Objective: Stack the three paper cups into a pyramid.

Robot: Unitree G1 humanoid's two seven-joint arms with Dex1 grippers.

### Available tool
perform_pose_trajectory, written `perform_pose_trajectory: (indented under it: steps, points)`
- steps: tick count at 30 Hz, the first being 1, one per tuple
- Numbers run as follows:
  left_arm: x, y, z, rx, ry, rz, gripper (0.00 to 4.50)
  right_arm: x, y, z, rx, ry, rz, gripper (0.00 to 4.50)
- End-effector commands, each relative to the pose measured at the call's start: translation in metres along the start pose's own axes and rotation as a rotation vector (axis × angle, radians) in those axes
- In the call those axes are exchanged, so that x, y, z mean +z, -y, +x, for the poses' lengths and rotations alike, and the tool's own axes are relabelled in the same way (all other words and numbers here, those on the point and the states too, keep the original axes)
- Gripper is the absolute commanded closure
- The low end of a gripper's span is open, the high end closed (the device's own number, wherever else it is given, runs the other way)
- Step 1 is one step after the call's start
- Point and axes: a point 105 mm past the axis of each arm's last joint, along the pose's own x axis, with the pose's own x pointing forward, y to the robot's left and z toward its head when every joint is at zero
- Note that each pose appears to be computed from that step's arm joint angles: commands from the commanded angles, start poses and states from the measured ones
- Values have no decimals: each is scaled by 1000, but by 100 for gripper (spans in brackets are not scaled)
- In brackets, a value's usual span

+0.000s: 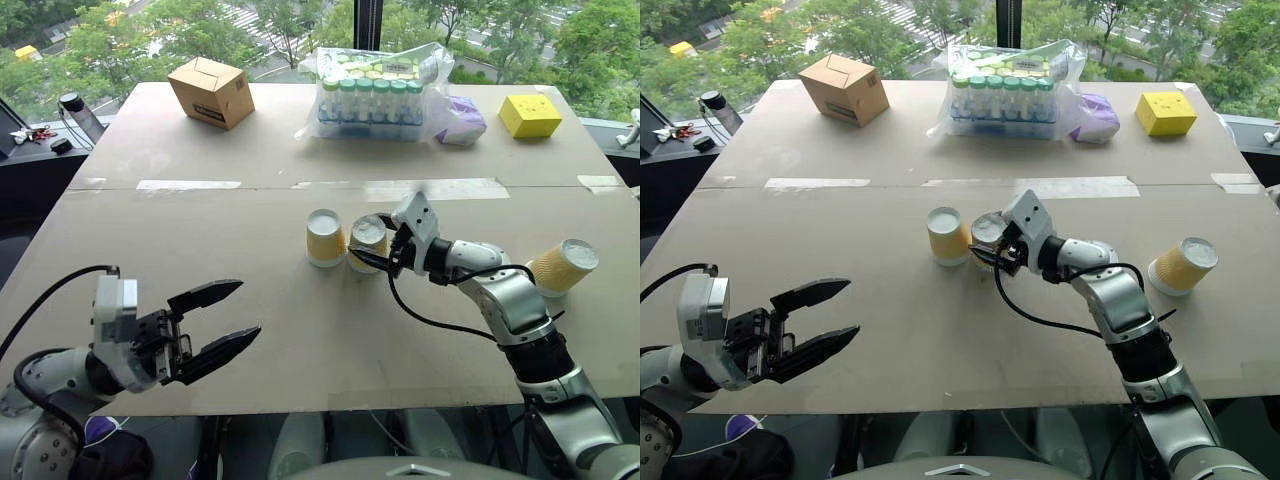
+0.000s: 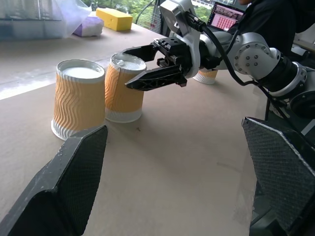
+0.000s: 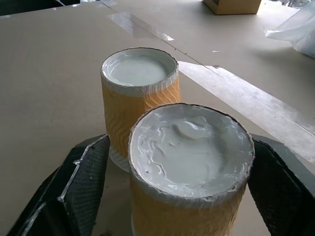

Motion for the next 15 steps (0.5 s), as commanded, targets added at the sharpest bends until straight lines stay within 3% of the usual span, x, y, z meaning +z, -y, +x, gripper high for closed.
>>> perform_pose_trajectory:
  steps: [1, 9, 12, 15]
  points:
    - [7, 7, 4, -30, 17, 17, 0, 20, 11, -14, -26, 48, -46, 4]
    - [11, 12, 19, -115, 22, 18, 0, 65, 25, -71, -98, 189, -76, 4]
    - [21, 17, 42, -231, 28, 56, 0, 66, 67, -130, -426, 127, -140, 4]
    - [25, 18, 54, -283, 34, 63, 0, 56, 85, -168, -629, 42, -160, 4]
